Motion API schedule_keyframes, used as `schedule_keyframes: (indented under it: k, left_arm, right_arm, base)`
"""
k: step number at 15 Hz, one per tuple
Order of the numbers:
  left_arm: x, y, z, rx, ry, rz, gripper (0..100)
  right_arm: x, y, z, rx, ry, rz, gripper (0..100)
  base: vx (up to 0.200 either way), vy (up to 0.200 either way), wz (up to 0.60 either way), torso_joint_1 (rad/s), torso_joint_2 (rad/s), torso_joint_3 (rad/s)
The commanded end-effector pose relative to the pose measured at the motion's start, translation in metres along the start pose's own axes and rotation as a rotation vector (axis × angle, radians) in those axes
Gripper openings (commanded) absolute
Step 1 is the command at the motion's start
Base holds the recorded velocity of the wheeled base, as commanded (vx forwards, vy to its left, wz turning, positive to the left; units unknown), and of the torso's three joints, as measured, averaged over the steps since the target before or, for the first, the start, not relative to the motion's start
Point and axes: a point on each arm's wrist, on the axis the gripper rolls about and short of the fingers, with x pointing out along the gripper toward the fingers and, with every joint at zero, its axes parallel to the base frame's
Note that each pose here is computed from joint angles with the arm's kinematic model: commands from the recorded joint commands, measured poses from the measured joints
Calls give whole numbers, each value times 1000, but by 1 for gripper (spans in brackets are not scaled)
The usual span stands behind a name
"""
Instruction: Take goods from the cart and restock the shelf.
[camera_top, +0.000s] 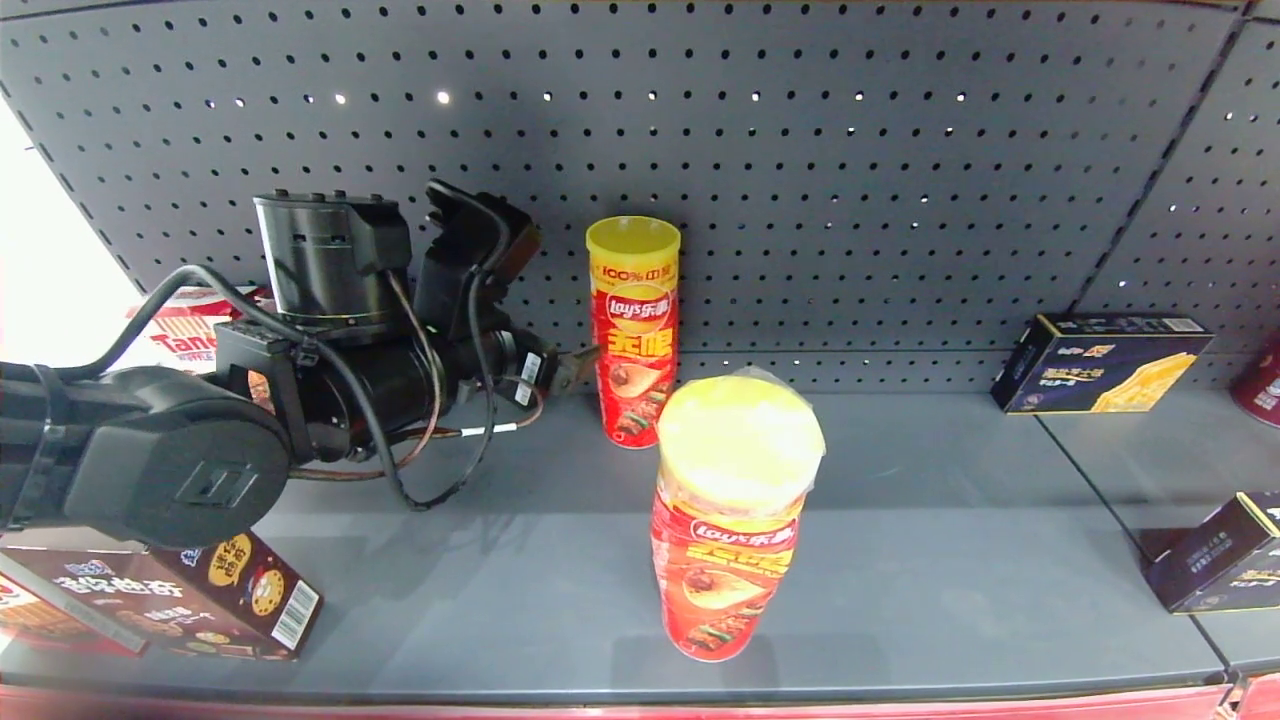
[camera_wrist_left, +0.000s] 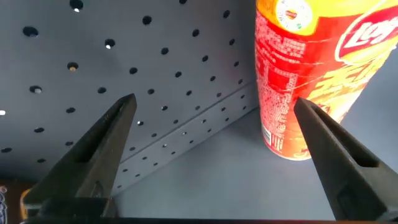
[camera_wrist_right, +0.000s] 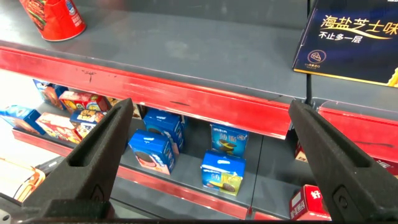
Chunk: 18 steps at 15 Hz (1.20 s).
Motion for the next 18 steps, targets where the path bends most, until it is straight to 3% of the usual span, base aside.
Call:
schedule_keyframes:
  k: [1,4,5,7,12,18]
  left_arm:
    - [-16,4,10,-1,-13,6,100]
    - [-18,13,8,5,26,84,100]
    - [-18,14,6,27,36,93,100]
    - [-13,13,2,42,59,109,100]
    - [9,7,-13,46,111,96,100]
    - [19,2,-18,48,122,83,100]
  right_arm:
    - [0,0,0,-1,3,0,100]
    - [0,0,0,-1,3,0,100]
    - [0,0,0,-1,3,0,100]
    - [0,0,0,-1,1,0,100]
    - [0,0,0,-1,1,0,100]
    - [0,0,0,-1,1,0,100]
  base:
    - [0,0,0,0,0,0]
    - [0,0,0,0,0,0]
    - [0,0,0,0,0,0]
    - [0,0,0,0,0,0]
    - [0,0,0,0,0,0]
    - [0,0,0,0,0,0]
